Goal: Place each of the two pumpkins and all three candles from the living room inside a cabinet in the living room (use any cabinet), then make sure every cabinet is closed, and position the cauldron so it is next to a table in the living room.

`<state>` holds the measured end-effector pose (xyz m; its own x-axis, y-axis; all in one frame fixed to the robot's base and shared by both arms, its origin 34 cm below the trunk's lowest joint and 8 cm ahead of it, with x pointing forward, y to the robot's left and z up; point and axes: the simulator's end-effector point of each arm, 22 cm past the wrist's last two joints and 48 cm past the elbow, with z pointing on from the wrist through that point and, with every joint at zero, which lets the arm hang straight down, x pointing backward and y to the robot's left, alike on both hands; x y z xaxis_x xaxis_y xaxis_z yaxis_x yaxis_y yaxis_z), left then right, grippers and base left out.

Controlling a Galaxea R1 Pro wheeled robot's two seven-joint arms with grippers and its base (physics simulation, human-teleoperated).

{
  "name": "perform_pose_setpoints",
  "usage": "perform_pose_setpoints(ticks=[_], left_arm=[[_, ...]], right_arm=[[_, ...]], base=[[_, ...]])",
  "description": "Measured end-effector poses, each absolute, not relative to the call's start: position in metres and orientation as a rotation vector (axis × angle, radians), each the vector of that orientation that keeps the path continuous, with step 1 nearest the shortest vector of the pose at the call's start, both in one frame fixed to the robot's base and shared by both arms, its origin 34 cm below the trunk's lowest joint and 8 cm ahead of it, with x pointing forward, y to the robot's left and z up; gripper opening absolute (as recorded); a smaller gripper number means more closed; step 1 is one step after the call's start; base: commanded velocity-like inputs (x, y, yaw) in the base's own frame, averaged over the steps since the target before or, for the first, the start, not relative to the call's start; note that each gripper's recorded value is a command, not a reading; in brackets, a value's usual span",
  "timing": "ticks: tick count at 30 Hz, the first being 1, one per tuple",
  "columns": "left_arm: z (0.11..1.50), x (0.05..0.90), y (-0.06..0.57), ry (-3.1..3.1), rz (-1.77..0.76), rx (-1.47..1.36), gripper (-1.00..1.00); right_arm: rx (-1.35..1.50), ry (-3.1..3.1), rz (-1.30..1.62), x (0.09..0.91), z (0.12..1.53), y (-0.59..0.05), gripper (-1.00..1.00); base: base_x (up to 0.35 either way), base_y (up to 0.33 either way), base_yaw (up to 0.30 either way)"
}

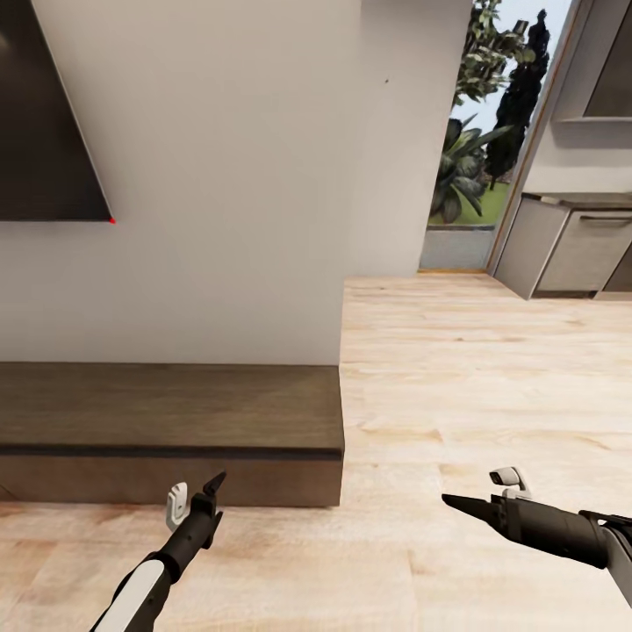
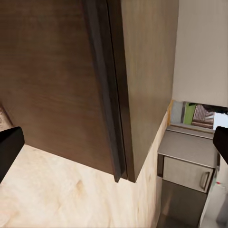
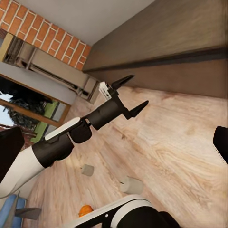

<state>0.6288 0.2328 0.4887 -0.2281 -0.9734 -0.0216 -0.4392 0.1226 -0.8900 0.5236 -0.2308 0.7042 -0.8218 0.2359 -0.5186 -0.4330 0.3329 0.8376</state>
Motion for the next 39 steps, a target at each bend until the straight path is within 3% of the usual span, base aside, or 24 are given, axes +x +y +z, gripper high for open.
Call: perform_pose_setpoints(ticks=[39], left_arm=[[0.426,0.615,0.233,1.766,-1.043,-1.376,1.0]], right_arm=[[-0.186,2.036,1.516,0.511,0.646,-0.229,1.0]], base=[[0.0,0.0,0.0]])
